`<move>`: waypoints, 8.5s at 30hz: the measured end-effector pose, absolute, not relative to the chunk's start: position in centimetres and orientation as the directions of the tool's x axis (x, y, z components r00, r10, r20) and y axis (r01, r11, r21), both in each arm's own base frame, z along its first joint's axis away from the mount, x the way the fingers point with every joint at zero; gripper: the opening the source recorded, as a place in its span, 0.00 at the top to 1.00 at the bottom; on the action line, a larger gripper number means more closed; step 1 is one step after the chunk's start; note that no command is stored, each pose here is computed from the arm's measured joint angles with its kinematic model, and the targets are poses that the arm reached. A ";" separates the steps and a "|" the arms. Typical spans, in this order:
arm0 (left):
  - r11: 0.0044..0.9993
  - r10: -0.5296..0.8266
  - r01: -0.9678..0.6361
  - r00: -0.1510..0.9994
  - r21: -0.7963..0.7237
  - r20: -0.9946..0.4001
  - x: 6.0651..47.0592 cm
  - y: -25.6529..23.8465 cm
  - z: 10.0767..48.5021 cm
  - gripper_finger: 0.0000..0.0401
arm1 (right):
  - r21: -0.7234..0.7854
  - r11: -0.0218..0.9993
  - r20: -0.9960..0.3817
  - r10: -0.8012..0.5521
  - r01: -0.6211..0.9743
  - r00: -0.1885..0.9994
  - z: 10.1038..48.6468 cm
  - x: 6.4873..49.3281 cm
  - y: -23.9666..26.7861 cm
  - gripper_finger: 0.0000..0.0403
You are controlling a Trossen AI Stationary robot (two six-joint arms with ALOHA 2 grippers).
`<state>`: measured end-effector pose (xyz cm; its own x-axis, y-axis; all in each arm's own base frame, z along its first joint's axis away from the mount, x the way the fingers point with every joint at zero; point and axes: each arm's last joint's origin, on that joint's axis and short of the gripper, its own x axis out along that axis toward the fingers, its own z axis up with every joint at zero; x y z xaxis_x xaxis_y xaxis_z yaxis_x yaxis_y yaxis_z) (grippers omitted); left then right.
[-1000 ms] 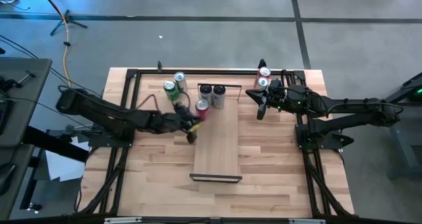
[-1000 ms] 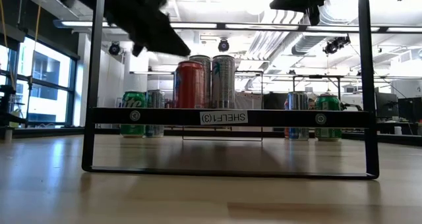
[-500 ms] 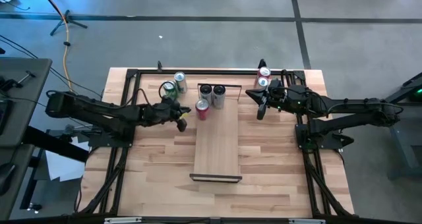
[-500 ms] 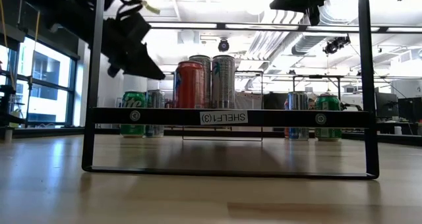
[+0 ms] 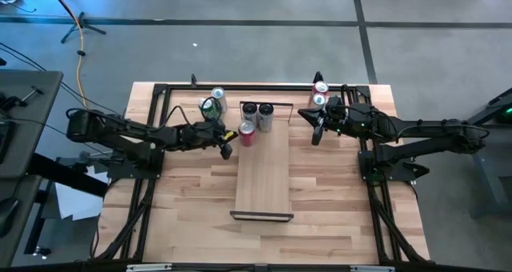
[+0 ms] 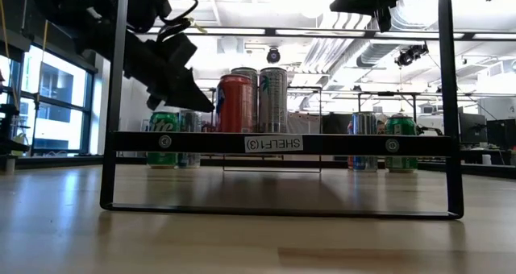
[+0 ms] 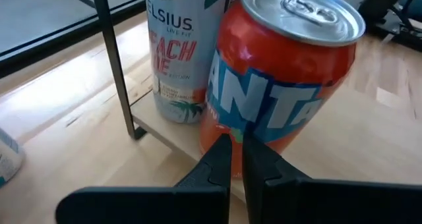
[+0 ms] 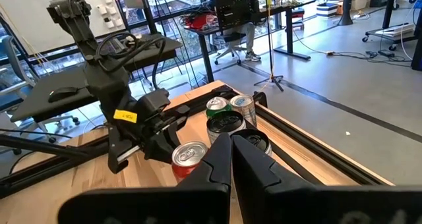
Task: Place canned beverage on shelf
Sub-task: Put the left red soda can on the shelf, then put the left red soda can, aligned with the other red soda can on the shelf
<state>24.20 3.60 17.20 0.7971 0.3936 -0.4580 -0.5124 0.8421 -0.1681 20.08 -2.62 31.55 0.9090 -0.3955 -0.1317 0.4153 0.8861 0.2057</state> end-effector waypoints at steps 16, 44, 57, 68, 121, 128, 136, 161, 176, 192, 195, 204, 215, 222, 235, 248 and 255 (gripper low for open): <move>0.838 0.406 -0.507 0.827 -0.204 -0.390 24.5 4.5 17.8 1.00 | 0.205 0.886 -0.131 -0.396 0.416 0.909 31.6 20.1 -2.6 1.00; 0.902 0.403 -0.351 0.894 -0.252 0.196 14.5 3.0 32.5 1.00 | 0.198 0.903 0.036 -0.397 0.382 0.917 33.2 20.2 -2.6 1.00; 0.989 0.052 -0.003 0.942 -0.147 0.330 15.4 0.8 36.5 1.00 | 0.188 0.909 0.100 -0.396 0.373 0.913 33.9 20.1 -2.6 1.00; 0.988 0.081 -0.036 0.947 -0.149 0.310 16.2 0.9 36.2 1.00 | 0.197 0.936 0.141 -0.322 0.292 0.936 34.3 20.1 -2.4 1.00; 0.970 0.108 -0.042 0.957 -0.240 0.271 16.3 1.0 35.8 1.00 | 0.190 0.316 -0.682 -0.638 0.929 0.357 37.8 19.1 -16.7 0.01; 0.970 0.108 -0.042 0.957 -0.240 0.271 16.3 1.0 35.8 1.00 | 0.217 0.120 -0.822 -0.513 0.969 0.248 32.8 18.7 -23.8 0.01; 0.970 0.108 -0.042 0.957 -0.239 0.271 16.3 1.0 35.8 1.00 | 0.191 0.089 -0.921 -0.329 0.978 0.209 26.9 20.2 -27.3 0.01; 0.969 0.118 -0.057 0.961 -0.241 0.249 16.3 1.0 35.6 1.00 | 0.095 0.161 -0.962 -0.241 0.982 0.132 24.7 20.5 -27.7 0.01; 0.956 0.117 -0.042 0.961 -0.290 0.249 16.3 1.0 35.6 1.00 | 0.295 -0.206 -0.950 -0.164 0.933 0.264 23.1 20.5 -29.3 0.01; 0.955 0.117 -0.054 0.972 -0.291 0.206 16.4 1.0 35.2 1.00 | 0.194 -0.301 -0.980 -0.102 0.934 0.170 22.5 20.5 -28.4 0.01; 0.955 0.117 -0.058 0.975 -0.291 0.189 16.5 1.0 35.0 1.00 | 0.190 -0.286 -0.981 -0.096 0.939 0.169 22.5 21.0 -28.0 0.01; 0.955 0.117 -0.066 0.979 -0.289 0.164 16.5 1.0 34.8 1.00 | 0.220 -0.180 -0.975 -0.072 0.959 0.210 22.6 22.9 -26.6 0.01; 0.955 0.118 -0.066 0.979 -0.290 0.164 16.5 1.0 34.8 0.99 | 0.221 -0.061 -0.975 -0.017 0.973 0.220 22.5 24.2 -25.1 0.01; 0.955 0.118 -0.066 0.979 -0.290 0.164 16.5 1.0 34.8 0.99 | 0.220 0.037 -0.975 0.054 0.975 0.217 22.5 24.9 -23.7 0.01; 0.955 0.118 -0.066 0.979 -0.290 0.164 16.5 1.0 34.8 0.99 | 0.159 -0.128 -0.985 -0.082 0.979 0.149 22.5 24.0 -25.2 0.01; 0.953 0.118 -0.096 0.991 -0.287 0.062 16.6 1.1 33.8 0.99 | 0.107 -0.437 -0.994 -0.046 0.893 0.097 20.4 23.2 -24.3 0.01; 0.935 0.137 -0.109 0.989 -0.337 0.061 16.5 1.5 33.8 0.99 | 0.157 -0.507 -0.986 -0.133 0.847 0.103 20.5 23.6 -24.9 0.01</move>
